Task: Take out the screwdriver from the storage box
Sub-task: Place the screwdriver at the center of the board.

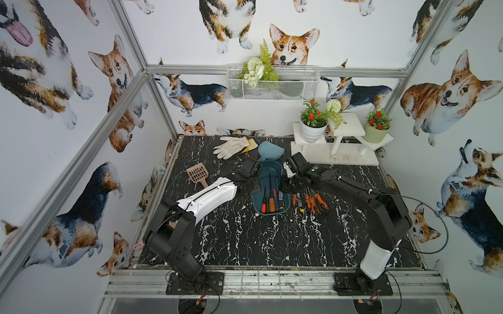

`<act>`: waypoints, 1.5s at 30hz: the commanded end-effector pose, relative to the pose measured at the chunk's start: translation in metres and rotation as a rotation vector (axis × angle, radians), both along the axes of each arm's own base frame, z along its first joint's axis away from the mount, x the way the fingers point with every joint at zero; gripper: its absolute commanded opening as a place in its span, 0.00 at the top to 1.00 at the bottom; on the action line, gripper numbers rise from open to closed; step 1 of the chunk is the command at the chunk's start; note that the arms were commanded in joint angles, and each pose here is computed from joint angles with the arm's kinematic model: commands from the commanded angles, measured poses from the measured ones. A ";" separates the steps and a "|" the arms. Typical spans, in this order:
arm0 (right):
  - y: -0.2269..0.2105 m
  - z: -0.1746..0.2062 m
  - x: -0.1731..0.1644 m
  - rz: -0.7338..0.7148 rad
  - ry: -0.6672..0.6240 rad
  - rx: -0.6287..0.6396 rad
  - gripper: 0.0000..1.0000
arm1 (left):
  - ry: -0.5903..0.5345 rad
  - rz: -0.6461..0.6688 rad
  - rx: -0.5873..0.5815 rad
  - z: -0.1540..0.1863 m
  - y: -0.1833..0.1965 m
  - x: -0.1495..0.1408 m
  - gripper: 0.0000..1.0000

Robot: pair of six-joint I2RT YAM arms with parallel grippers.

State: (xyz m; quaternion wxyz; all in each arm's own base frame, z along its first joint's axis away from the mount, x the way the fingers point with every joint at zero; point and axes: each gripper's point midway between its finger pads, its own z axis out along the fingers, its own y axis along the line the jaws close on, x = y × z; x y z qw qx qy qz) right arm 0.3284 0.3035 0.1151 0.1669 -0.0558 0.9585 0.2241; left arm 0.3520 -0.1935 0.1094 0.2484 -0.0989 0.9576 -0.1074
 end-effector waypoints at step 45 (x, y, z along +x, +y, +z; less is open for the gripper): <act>-0.112 -0.053 -0.021 0.077 0.151 -0.476 1.00 | -0.033 -0.004 -0.021 0.009 -0.005 0.007 1.00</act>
